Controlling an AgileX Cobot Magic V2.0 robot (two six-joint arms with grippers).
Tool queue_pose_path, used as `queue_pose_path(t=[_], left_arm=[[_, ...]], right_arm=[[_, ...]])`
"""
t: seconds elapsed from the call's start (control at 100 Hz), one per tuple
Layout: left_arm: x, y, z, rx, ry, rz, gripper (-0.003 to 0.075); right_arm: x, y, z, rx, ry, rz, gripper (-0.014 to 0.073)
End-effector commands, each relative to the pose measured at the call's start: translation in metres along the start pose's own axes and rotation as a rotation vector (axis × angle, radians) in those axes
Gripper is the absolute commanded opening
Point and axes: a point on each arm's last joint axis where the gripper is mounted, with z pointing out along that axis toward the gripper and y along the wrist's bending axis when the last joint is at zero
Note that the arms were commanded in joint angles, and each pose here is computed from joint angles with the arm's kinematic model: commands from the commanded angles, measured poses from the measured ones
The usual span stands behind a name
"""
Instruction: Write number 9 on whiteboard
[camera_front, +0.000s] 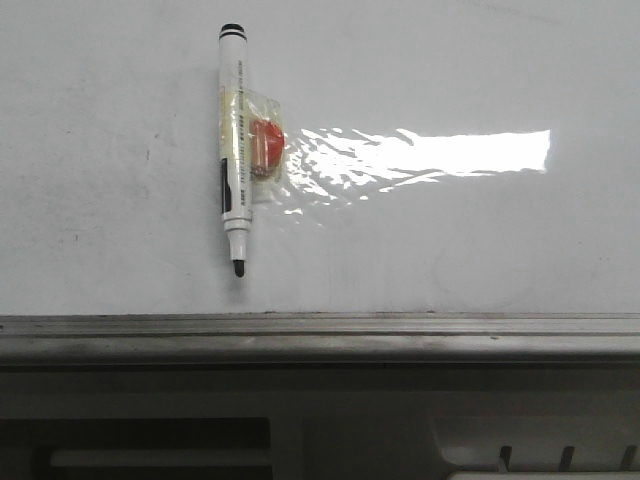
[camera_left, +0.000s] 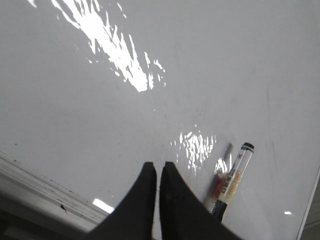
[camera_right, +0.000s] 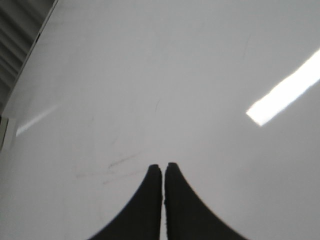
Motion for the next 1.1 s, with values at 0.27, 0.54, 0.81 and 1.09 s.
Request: queue_pose_path(t=[0.27, 0.54, 0.81, 1.09], left_arm=[[-0.043, -0.072, 0.007, -0.076, 0.143, 0.585, -0.0015], [-0.054, -0.094, 0.057, -0.173, 0.512, 0.620, 0.0421], [-0.041, -0.091, 0.087, -0.098, 0.626, 0.564, 0.0375], [-0.003, -0.102, 0.118, 0.006, 0.690, 0.515, 0.0375]], right_arm=[[-0.025, 0.061, 0.008, -0.078, 0.449, -0.640, -0.0048], [-0.048, 0.089, 0.034, 0.019, 0.728, -0.765, 0.0267], [-0.048, 0.092, 0.047, 0.037, 0.763, -0.757, 0.0496], [-0.046, 0.091, 0.060, 0.039, 0.739, -0.754, 0.0493]])
